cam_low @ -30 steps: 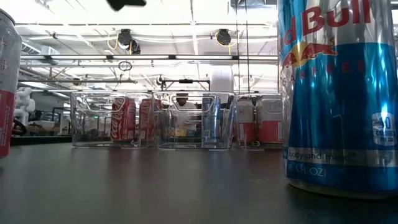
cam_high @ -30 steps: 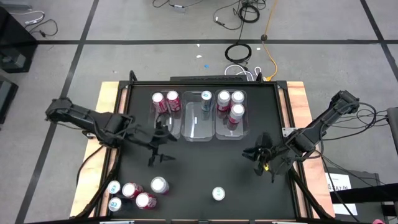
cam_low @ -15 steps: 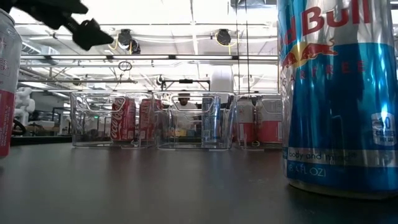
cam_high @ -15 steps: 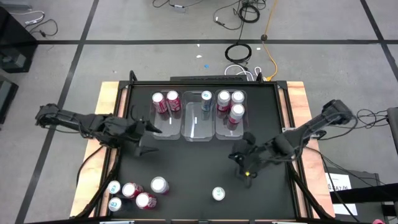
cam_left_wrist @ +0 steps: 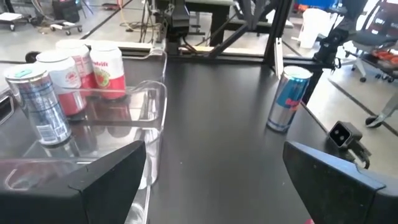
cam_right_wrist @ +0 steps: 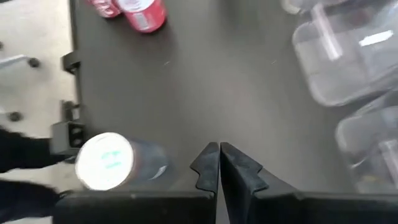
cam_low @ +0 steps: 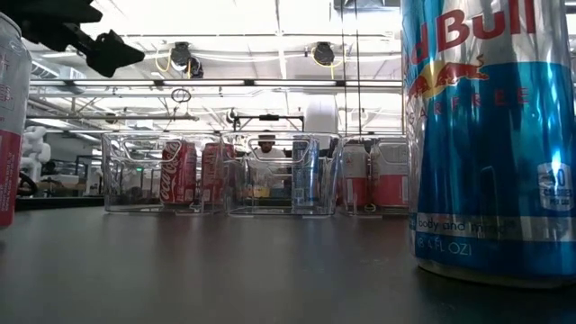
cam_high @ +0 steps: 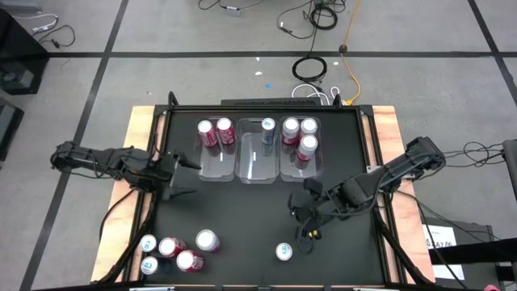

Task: Sort soda cans
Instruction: Put the blue soda can into the center transparent bin

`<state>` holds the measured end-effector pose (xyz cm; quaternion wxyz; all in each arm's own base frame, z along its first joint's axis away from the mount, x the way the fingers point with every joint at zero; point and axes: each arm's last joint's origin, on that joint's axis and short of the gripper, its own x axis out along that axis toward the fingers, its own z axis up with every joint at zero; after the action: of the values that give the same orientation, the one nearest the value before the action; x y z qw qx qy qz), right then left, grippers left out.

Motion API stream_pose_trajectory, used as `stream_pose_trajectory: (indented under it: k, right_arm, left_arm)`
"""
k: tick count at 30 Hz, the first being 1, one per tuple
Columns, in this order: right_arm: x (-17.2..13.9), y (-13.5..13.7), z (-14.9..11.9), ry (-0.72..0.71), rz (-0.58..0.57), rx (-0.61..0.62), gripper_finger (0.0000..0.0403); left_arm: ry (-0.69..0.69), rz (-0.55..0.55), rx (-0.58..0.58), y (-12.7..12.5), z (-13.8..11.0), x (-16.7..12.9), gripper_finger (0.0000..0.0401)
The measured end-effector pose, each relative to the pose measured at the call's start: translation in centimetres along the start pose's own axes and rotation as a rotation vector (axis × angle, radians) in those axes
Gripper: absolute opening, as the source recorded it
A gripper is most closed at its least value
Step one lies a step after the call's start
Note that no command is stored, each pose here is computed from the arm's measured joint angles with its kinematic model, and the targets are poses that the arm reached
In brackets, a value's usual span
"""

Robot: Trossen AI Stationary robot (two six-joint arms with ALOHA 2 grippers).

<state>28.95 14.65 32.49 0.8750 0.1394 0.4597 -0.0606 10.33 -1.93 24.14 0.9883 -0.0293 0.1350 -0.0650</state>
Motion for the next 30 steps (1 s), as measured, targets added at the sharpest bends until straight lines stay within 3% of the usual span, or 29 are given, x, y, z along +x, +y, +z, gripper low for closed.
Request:
stream_pose_trajectory:
  k: [6,15,20,30]
  right_arm:
    - [0.0,0.2,-0.3,0.064,0.054,0.112,0.0051]
    - [0.1,0.4,-1.8,0.157,-0.005,0.152,0.0181]
    - [1.2,1.3,-2.7,0.199,-0.030,0.117,0.0243]
    - [3.2,3.7,-5.0,0.259,-0.047,0.068,0.0277]
  left_arm:
    - [-0.002,0.000,-0.003,0.0,0.0,0.0,0.0386]
    - [0.001,0.000,-0.003,0.0,0.0,0.0,0.0386]
    - [0.001,0.000,-0.002,0.0,0.0,0.0,0.0386]
    - [0.001,0.000,-0.003,0.0,0.0,0.0,0.0386]
